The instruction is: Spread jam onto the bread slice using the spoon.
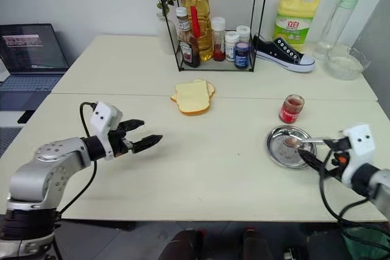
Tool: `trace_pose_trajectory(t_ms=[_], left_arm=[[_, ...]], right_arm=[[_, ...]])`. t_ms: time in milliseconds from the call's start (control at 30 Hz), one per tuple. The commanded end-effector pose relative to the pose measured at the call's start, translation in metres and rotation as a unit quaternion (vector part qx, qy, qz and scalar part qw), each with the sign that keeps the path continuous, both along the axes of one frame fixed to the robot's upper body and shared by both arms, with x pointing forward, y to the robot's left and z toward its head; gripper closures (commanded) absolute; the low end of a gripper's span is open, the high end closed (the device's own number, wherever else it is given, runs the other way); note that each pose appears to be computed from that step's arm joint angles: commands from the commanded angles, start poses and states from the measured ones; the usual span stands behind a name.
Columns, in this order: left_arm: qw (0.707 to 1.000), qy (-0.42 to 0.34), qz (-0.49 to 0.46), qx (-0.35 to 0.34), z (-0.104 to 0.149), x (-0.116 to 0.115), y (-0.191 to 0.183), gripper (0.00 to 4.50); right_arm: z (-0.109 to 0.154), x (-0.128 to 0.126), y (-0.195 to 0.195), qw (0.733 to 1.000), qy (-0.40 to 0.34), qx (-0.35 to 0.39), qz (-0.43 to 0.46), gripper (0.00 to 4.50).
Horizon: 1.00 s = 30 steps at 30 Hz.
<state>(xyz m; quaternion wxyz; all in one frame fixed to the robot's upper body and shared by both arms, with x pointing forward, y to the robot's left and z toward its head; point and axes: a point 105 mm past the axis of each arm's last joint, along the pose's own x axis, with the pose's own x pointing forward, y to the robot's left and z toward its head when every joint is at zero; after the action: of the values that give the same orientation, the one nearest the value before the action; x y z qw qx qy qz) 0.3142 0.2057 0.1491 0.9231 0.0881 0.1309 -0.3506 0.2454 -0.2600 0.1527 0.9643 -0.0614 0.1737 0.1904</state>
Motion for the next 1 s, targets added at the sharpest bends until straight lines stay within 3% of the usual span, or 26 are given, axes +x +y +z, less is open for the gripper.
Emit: trace_pose_trajectory(t_ms=[33,167,367,600,767,1000], left_arm=[[1.0,-0.016,-0.026,0.006,0.015,-0.005,-0.003,0.0],[1.0,-0.018,-0.018,-0.013,0.017,0.001,-0.008,0.0],[1.0,-0.011,-0.025,0.005,0.013,-0.008,-0.009,0.0],[0.999,-0.027,-0.026,0.021,0.017,-0.004,-0.01,0.0],[0.998,-0.065,-0.009,0.022,0.023,0.016,-0.013,0.0],[0.988,-0.139,-0.052,0.048,0.018,0.068,-0.065,0.0]], right_arm=[[0.014,-0.002,-0.006,1.0,-0.018,-0.005,0.012,0.02],[0.009,0.0,-0.014,1.0,-0.019,-0.005,-0.008,0.02],[0.005,-0.003,-0.016,1.0,-0.014,-0.005,-0.006,0.02],[0.003,0.001,-0.007,1.0,-0.021,-0.001,0.001,0.02],[0.018,0.014,0.02,0.997,-0.059,0.027,0.033,0.02],[0.032,0.028,0.105,0.981,-0.086,0.067,0.161,0.02]])
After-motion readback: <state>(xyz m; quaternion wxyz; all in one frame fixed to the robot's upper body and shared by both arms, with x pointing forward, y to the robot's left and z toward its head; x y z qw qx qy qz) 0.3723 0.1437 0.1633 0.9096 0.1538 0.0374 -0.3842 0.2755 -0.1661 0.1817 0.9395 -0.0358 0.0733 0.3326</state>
